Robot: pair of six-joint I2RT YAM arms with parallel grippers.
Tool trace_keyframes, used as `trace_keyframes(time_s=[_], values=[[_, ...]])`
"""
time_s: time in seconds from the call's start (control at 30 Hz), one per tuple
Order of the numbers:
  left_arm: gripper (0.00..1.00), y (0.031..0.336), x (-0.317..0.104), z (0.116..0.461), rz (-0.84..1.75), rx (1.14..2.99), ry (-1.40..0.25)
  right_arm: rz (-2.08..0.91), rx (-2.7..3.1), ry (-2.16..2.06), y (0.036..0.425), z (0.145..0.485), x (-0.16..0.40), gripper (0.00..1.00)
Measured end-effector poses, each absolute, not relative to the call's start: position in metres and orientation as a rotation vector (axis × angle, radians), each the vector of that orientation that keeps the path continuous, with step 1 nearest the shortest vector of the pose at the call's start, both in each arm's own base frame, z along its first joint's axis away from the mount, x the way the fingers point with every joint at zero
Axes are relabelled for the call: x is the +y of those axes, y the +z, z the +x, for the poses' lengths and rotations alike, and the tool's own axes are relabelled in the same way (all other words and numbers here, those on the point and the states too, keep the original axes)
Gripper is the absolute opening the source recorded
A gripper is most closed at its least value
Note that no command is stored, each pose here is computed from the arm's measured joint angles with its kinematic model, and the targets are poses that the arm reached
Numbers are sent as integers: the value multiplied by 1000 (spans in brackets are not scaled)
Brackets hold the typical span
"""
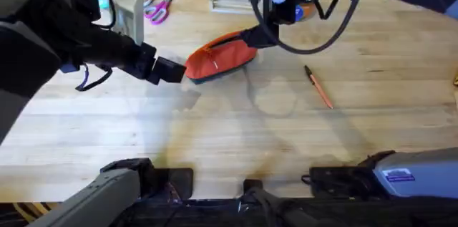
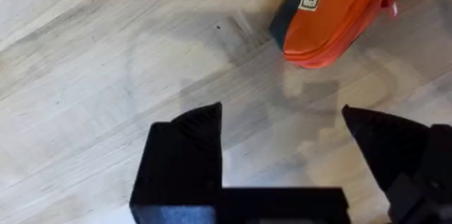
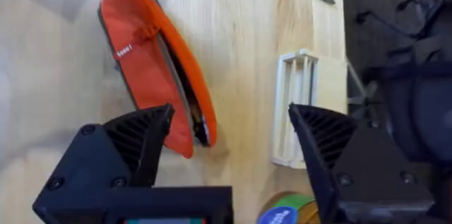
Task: Unzip the bag, pick up the pens from the table one at a time and place them inside, then zip the bag closed.
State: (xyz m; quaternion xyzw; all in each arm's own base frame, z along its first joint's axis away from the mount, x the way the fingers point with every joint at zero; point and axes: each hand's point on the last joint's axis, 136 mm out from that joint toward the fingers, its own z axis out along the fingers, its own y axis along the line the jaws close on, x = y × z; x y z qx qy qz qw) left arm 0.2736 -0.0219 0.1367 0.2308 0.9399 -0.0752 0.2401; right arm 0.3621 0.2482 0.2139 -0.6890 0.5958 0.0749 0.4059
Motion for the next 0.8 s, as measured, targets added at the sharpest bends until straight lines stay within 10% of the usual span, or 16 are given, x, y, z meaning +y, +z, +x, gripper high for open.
trace_keyframes(time_s=[0.33, 0.57, 0.8], values=[[993, 137, -22, 274, 632, 2573, -204, -1884, 1387, 109, 199, 362, 249, 989], [993, 136, -22, 273, 632, 2576, -205, -1925, 1354, 175, 194, 348, 259, 71], [993, 136, -21, 273, 632, 2577, -202, -1973, 1410, 243, 156, 353, 263, 33]])
